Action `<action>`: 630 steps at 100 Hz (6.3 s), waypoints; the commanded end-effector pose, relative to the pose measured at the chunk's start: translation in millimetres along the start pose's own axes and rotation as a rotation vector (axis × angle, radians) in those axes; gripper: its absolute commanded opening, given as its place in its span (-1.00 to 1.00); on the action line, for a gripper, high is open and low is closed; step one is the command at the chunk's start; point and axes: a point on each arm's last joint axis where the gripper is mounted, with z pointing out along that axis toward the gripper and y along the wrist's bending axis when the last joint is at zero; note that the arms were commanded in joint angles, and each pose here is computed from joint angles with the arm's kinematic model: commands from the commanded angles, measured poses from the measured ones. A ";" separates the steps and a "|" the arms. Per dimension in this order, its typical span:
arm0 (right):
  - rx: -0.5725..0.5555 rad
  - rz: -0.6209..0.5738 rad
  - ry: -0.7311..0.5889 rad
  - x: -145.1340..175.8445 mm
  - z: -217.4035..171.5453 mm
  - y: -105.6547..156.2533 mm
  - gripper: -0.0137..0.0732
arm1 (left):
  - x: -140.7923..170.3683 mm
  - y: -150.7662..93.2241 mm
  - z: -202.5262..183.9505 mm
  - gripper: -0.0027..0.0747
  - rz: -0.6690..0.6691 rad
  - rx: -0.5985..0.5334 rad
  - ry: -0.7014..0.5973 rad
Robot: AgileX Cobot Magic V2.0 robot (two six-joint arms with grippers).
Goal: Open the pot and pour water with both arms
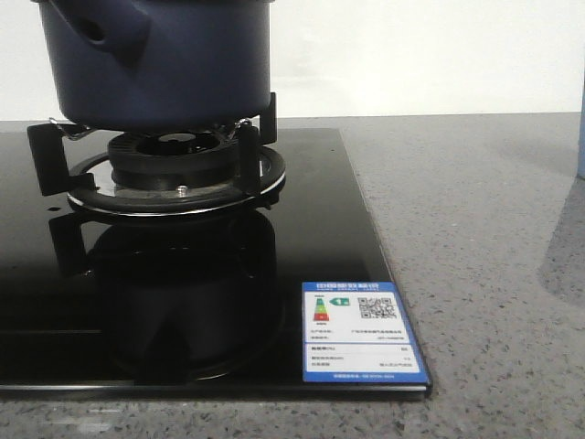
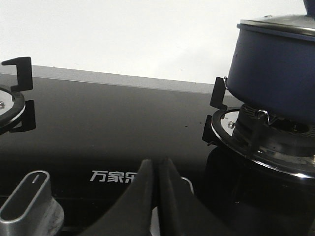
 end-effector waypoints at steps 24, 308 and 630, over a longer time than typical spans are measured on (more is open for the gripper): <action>0.010 -0.005 -0.067 1.1 -0.3 -0.6 -0.84 | 3.1 1.0 -0.5 -0.98 -0.014 0.001 -0.067; -0.344 0.042 0.261 -128.2 50.2 35.4 0.64 | -144.4 -79.0 76.8 0.34 -0.007 0.437 0.089; 0.033 0.028 0.212 -61.8 137.4 5.9 0.70 | -231.0 -63.2 144.6 -0.09 0.011 0.174 -0.206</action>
